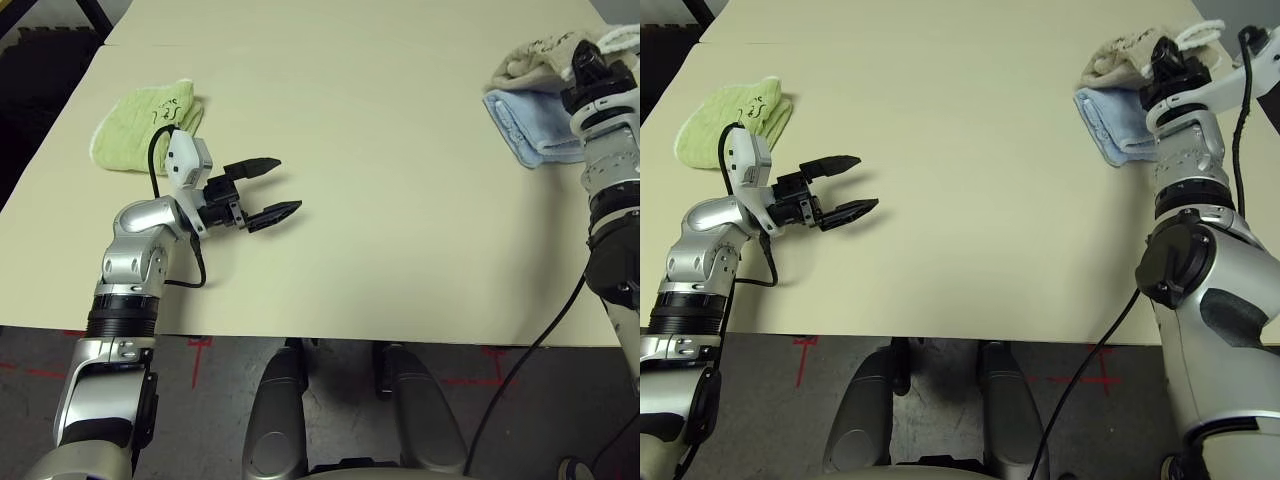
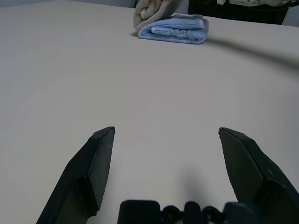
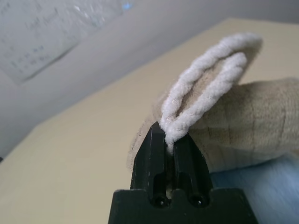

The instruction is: Fold the towel and set it aside.

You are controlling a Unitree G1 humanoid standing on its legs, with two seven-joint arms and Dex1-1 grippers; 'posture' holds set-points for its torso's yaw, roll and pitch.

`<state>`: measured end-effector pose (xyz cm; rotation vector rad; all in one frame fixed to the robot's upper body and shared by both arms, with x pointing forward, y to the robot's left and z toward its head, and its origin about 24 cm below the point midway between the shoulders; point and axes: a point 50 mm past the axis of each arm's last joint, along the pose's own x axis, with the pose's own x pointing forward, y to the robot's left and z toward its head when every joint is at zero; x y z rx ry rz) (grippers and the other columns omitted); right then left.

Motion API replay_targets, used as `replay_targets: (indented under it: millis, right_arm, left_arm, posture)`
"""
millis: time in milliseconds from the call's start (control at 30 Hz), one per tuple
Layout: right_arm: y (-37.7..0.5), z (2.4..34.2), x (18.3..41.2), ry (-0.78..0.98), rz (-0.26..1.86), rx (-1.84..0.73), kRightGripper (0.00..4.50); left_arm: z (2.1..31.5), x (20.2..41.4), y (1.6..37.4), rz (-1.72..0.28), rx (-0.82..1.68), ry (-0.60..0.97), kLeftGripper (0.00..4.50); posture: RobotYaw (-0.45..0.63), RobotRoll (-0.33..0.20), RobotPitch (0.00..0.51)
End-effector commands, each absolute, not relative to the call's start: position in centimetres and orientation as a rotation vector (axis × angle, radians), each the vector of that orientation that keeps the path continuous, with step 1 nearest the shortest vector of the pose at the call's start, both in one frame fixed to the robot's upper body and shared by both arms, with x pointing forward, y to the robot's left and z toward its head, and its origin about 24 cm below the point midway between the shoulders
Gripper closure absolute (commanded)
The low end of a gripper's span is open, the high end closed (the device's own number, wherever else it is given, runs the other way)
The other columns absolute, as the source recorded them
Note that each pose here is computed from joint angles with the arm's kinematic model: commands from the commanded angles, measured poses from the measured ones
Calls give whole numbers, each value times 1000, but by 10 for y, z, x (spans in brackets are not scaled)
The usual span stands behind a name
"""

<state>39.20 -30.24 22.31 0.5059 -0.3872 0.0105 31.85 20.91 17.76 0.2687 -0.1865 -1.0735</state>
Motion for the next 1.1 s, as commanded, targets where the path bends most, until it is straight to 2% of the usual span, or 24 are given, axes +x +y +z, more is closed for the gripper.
replay_targets:
  millis: [33, 467, 700, 833, 1100]
  right_arm:
    - [-313, 206, 386, -333, -11, 508, 4476]
    - [-334, 186, 367, -403, -14, 585, 4476]
    - [-322, 172, 360, -419, 22, 636, 4476]
    - [-315, 179, 358, -433, 24, 677, 4476]
    - [-305, 181, 357, -348, -26, 831, 4476]
  left_arm:
    - [176, 315, 212, -1073, 284, -174, 0]
    - [182, 329, 202, -1109, 307, -202, 0]
    - [183, 336, 195, -1148, 321, -214, 0]
    - [183, 338, 191, -1167, 324, -220, 0]
    - [179, 337, 185, -1188, 318, -227, 0]
  posture:
    - [43, 0, 290]
    - [-12, 0, 234]
    - [-29, 0, 215]
    - [-33, 0, 209]
    - [-25, 0, 206]
